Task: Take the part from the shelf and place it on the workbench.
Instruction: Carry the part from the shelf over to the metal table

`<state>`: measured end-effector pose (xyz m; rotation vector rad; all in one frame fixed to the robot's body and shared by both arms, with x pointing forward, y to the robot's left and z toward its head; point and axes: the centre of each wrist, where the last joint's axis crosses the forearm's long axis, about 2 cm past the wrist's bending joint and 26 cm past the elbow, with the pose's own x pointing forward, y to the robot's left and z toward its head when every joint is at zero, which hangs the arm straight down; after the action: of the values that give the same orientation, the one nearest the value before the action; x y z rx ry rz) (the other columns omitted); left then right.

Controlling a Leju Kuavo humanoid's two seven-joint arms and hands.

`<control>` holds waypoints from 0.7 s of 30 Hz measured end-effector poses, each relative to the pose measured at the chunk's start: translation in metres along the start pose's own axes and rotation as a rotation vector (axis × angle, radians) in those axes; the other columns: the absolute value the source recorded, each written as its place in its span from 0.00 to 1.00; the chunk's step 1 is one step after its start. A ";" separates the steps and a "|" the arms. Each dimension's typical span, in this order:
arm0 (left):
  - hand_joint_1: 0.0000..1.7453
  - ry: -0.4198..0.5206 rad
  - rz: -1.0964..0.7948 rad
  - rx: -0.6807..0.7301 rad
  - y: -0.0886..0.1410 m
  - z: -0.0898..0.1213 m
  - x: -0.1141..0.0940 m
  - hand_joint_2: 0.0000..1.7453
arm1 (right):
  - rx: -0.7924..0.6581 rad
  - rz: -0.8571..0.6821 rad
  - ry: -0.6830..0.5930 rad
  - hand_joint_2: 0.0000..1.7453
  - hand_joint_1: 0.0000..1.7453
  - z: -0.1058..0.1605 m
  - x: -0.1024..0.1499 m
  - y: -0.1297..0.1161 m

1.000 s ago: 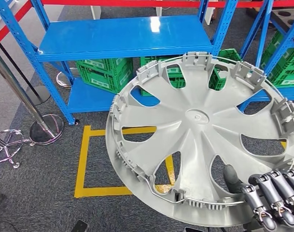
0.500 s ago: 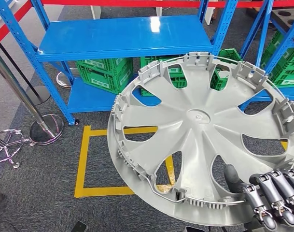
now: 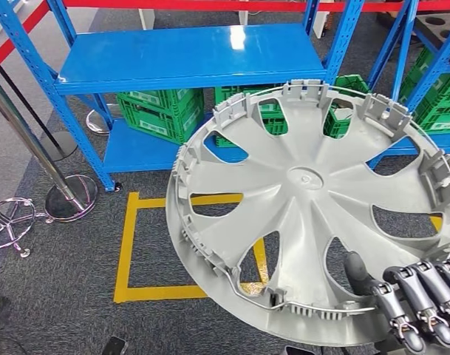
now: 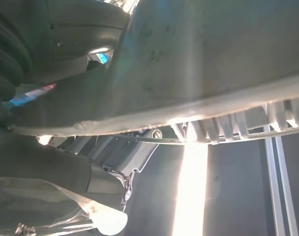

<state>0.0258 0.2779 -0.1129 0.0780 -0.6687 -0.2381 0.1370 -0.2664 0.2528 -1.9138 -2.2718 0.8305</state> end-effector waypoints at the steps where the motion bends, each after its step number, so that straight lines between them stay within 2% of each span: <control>1: 0.00 0.024 0.047 0.020 0.000 0.000 0.000 1.00 | -0.001 0.003 -0.001 1.00 1.00 0.000 0.000 0.000; 5: 0.00 0.145 0.346 0.114 0.000 -0.001 0.002 1.00 | -0.002 0.013 0.005 1.00 1.00 -0.001 -0.001 -0.002; 10: 0.00 0.221 0.617 0.178 -0.002 -0.002 0.003 1.00 | -0.003 0.014 0.018 1.00 1.00 -0.001 -0.001 -0.002; 15: 0.00 0.278 0.796 0.216 -0.003 -0.002 0.003 1.00 | -0.004 0.014 0.038 1.00 1.00 -0.002 -0.001 -0.002; 21: 0.00 0.290 0.869 0.242 -0.003 -0.002 0.003 1.00 | -0.005 0.015 0.042 1.00 1.00 -0.002 -0.001 -0.001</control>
<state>0.0286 0.2747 -0.1129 0.0467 -0.3901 0.6808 0.1365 -0.2666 0.2551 -1.9333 -2.2405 0.7790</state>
